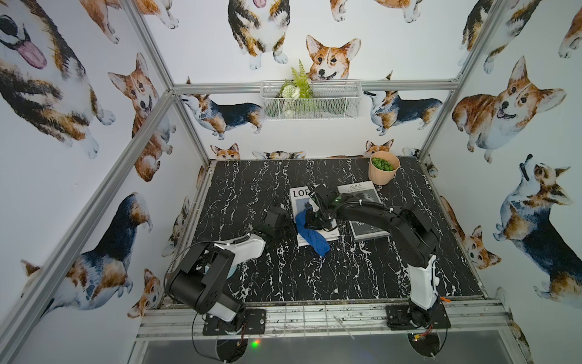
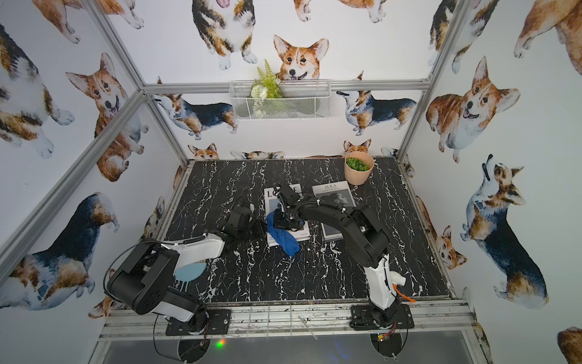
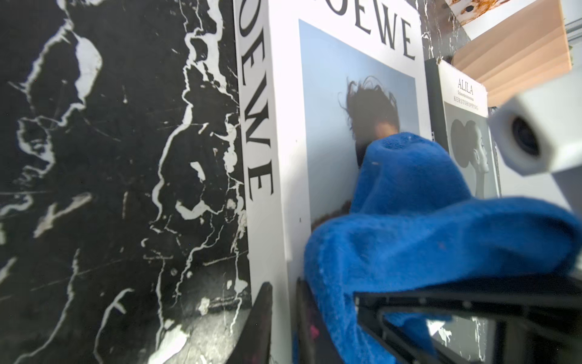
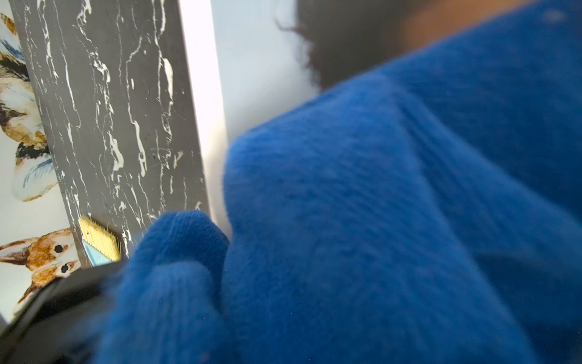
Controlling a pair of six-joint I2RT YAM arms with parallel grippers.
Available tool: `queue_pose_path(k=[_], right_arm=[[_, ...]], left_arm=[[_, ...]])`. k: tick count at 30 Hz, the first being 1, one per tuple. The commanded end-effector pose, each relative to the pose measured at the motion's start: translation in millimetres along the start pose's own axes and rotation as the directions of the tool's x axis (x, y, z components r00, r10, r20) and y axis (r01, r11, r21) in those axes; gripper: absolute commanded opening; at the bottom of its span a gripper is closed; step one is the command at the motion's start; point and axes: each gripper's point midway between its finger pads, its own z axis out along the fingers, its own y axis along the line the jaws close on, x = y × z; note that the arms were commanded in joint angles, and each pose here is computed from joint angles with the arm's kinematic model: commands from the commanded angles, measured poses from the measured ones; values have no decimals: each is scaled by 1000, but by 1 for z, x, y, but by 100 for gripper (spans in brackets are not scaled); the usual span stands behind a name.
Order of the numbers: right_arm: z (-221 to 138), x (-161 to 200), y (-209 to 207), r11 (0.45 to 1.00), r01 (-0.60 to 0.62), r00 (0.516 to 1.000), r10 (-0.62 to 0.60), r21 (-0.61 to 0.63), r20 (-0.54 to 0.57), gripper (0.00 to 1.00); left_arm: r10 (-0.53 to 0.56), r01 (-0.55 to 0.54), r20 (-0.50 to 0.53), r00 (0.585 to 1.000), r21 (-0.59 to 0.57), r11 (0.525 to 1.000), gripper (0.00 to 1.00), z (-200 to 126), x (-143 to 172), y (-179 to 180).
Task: Wipe the cover of the book
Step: Wipe the dirt from the cover of the book.
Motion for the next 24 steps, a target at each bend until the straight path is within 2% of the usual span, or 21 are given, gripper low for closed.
queue_pose_path(k=[1,4,6,11,17,20,24], right_arm=[[-19,33,-91,960,-100,989,126,261,-83,0],[-35,39,-113,948,-127,987,151,290,-60,0],[-37,48,-113,950,-128,986,152,284,-66,0],[-17,69,-73,968,-59,990,88,243,-110,0],[13,78,-28,986,-41,986,67,163,-155,0],[12,79,-32,983,-26,986,55,180,-157,0],[-8,72,-63,969,-19,991,52,248,-126,0]], left_arm=[[-29,-3,-146,989,-212,977,18,-5,41,52],[-31,0,-147,989,-207,978,18,-3,41,51],[-30,-1,-150,988,-203,979,18,-2,41,50],[-29,-2,-149,988,-206,979,18,-2,41,51],[-31,1,-146,989,-203,979,18,-2,40,49],[-30,0,-144,989,-203,979,18,-4,39,49],[-28,-3,-144,989,-210,978,18,-5,41,52]])
